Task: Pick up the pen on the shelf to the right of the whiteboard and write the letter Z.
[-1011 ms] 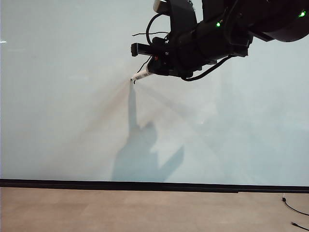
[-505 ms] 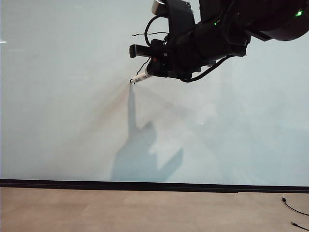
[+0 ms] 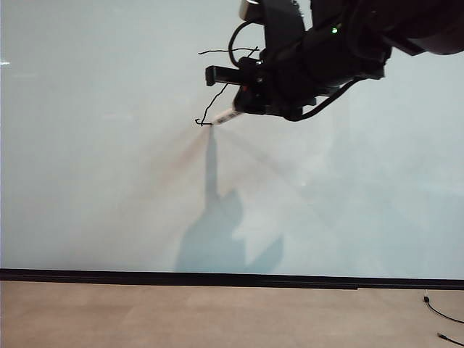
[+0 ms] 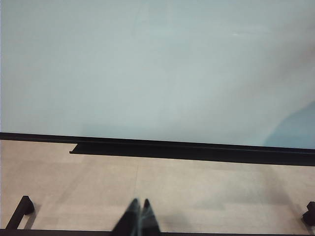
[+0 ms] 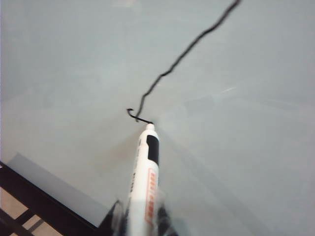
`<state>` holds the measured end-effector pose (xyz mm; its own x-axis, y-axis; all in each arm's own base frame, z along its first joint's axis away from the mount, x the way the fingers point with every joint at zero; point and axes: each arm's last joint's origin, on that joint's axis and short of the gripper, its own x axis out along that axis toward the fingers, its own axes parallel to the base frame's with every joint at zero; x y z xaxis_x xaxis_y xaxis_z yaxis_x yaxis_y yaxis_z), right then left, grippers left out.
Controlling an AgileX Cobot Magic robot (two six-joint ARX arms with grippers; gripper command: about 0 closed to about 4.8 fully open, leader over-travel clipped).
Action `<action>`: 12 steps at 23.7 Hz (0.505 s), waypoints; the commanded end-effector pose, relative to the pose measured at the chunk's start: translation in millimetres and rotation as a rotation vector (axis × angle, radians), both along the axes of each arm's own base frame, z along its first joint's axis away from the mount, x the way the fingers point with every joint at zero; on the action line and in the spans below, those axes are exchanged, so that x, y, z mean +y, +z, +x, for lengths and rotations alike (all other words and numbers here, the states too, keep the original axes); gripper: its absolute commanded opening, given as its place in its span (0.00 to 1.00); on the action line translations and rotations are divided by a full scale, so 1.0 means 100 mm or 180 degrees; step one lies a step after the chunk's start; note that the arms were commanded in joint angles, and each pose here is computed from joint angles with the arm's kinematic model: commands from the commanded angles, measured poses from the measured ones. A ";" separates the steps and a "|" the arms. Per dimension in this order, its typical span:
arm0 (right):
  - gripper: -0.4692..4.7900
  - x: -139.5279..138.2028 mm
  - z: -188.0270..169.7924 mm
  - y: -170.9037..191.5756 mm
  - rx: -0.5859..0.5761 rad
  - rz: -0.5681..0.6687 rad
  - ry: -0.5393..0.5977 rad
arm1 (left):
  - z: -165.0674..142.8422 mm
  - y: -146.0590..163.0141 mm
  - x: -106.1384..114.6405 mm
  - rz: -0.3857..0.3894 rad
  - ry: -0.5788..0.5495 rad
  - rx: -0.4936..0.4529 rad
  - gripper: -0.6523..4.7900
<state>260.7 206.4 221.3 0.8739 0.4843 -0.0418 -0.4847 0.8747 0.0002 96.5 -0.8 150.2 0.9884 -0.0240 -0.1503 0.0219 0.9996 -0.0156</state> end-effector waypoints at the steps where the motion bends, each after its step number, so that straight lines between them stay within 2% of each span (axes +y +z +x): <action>1: 0.07 -0.09 -0.04 0.05 -0.0092 0.0083 -0.0225 | 0.00 0.02 0.00 0.0014 -0.0005 -0.0040 0.11; 12: 0.07 -0.40 -0.20 0.07 -0.0127 0.0089 -0.0543 | 0.00 0.02 0.00 0.0014 -0.0005 -0.0040 0.11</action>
<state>240.8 168.7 222.5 0.9365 0.3497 -0.0262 -0.3498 0.9368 -0.0005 96.5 -0.8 150.1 0.9883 -0.0236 -0.1506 0.0216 0.9997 -0.0152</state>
